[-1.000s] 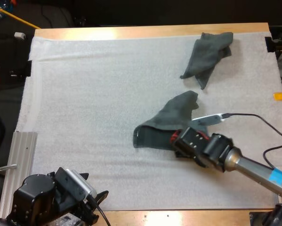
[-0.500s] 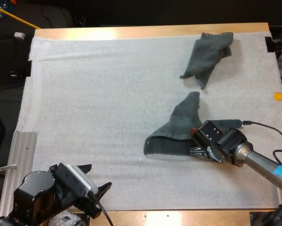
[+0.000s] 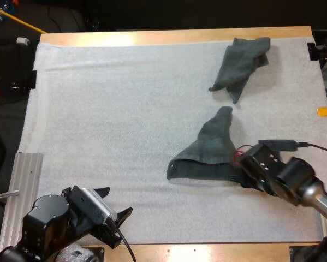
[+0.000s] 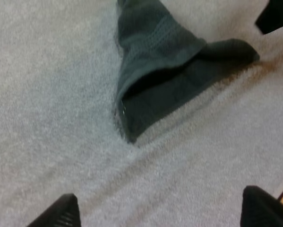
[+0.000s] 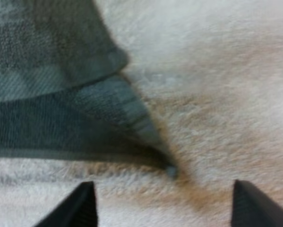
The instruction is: Pick towel from pile, fold and stack
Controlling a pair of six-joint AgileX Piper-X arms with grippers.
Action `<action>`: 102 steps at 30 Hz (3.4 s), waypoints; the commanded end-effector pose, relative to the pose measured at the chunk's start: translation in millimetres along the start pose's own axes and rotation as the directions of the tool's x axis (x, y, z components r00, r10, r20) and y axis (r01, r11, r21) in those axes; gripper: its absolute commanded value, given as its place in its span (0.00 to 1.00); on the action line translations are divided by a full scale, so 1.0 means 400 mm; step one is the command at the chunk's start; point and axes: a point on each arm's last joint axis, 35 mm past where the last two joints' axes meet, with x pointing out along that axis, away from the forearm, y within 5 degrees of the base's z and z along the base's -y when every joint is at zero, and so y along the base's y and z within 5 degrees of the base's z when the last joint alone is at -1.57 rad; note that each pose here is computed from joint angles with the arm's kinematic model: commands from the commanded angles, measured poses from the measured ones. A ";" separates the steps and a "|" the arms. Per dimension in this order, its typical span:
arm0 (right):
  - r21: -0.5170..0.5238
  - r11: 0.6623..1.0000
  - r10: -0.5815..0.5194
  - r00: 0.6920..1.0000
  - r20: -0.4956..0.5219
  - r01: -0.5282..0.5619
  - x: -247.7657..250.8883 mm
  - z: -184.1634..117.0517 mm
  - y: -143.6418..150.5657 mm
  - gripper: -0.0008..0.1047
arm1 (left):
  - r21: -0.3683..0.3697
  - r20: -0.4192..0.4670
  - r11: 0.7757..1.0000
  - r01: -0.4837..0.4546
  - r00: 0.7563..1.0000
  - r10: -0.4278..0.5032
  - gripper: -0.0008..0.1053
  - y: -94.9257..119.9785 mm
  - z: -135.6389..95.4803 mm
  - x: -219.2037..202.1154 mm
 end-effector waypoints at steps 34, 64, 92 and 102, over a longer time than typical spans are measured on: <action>0.283 0.876 0.381 0.920 0.087 -0.390 0.227 -0.071 -0.117 0.39 | -0.129 -0.248 0.979 0.159 0.950 -0.187 0.63 0.022 0.050 0.137; 0.239 0.890 0.399 0.917 0.008 -0.389 0.253 -0.084 -0.110 0.01 | -0.084 -0.168 0.980 0.178 0.967 -0.190 0.63 0.056 0.134 0.270; 0.239 0.902 0.366 0.930 0.011 -0.358 0.254 -0.083 -0.112 0.01 | -0.220 -0.471 0.970 0.105 0.859 -0.200 0.63 0.169 0.023 0.699; 0.239 0.901 0.369 0.929 0.010 -0.361 0.254 -0.083 -0.112 0.01 | -0.241 -0.512 0.967 0.086 0.835 -0.202 0.34 0.182 -0.005 0.727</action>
